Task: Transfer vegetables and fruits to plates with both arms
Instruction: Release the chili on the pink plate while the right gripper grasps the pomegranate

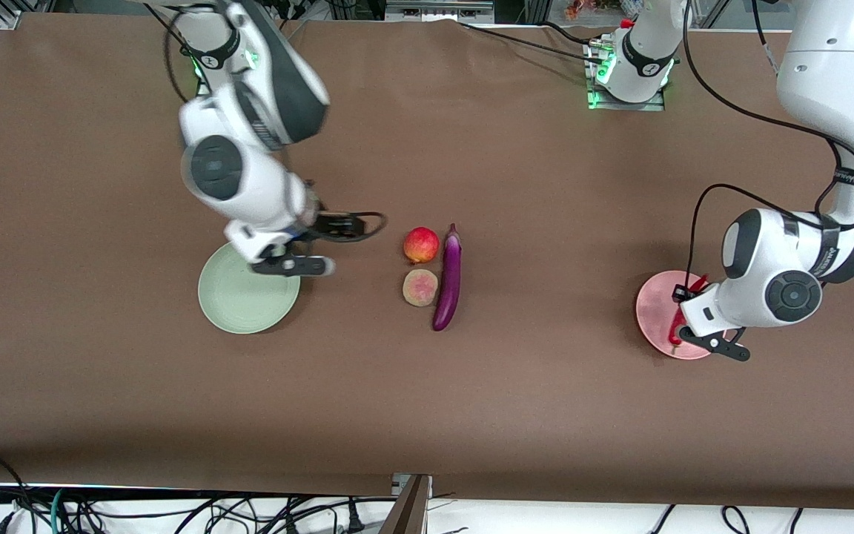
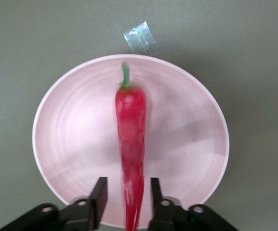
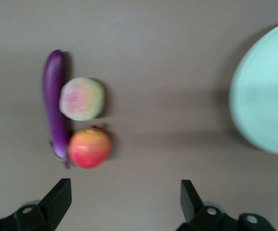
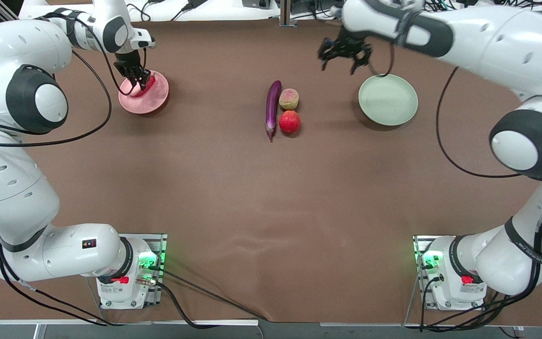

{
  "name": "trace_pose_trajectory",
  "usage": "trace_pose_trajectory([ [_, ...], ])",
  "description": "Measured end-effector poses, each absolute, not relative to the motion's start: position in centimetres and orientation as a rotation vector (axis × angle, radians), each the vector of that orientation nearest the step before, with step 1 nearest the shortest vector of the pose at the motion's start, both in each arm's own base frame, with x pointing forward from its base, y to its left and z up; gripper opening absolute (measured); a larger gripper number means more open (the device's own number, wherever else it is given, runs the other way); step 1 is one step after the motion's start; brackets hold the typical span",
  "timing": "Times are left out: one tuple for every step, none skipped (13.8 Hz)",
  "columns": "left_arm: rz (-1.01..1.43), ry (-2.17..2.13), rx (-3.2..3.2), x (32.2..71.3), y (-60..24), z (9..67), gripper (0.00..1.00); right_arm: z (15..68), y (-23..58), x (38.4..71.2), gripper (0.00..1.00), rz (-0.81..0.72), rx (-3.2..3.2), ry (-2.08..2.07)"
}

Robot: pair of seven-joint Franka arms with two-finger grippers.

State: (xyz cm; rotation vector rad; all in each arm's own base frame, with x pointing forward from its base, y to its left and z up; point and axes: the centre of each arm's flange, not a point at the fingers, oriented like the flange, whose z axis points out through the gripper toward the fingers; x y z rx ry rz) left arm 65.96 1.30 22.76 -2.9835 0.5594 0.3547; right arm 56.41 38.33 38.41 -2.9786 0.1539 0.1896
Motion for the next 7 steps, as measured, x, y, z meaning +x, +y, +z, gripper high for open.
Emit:
trace_pose_trajectory([
  [0.355, 0.561, -2.983, 66.0, 1.3, 22.7, 0.59, 36.6, 41.3, 55.3, 1.0, 0.167, -2.974, 0.19],
  [0.352, 0.563, -2.984, 66.0, 1.2, 22.8, 0.7, 34.5, 43.6, 54.3, 1.0, 0.148, -2.976, 0.201],
  [0.346, 0.567, -2.984, 66.1, 1.0, 23.0, 0.78, 32.2, 45.4, 53.4, 1.0, 0.135, -2.99, 0.189],
  [0.336, 0.574, -2.985, 66.2, 0.7, 23.3, 0.89, 30.0, 46.6, 52.7, 1.0, 0.126, -3.015, 0.16],
  [0.322, 0.584, -2.987, 66.4, 0.0, 23.8, 0.99, 28.2, 47.2, 52.3, 1.0, 0.123, -3.036, 0.138],
  [0.312, 0.6, -2.989, 66.4, -1.0, 24.6, 1.0, 27.1, 47.5, 52.2, 1.0, 0.122, -3.051, 0.123],
  [0.303, 0.619, -2.992, 66.4, -2.3, 25.3, 1.0, 26.5, 47.7, 52.2, 1.0, 0.116, -3.064, 0.108],
])
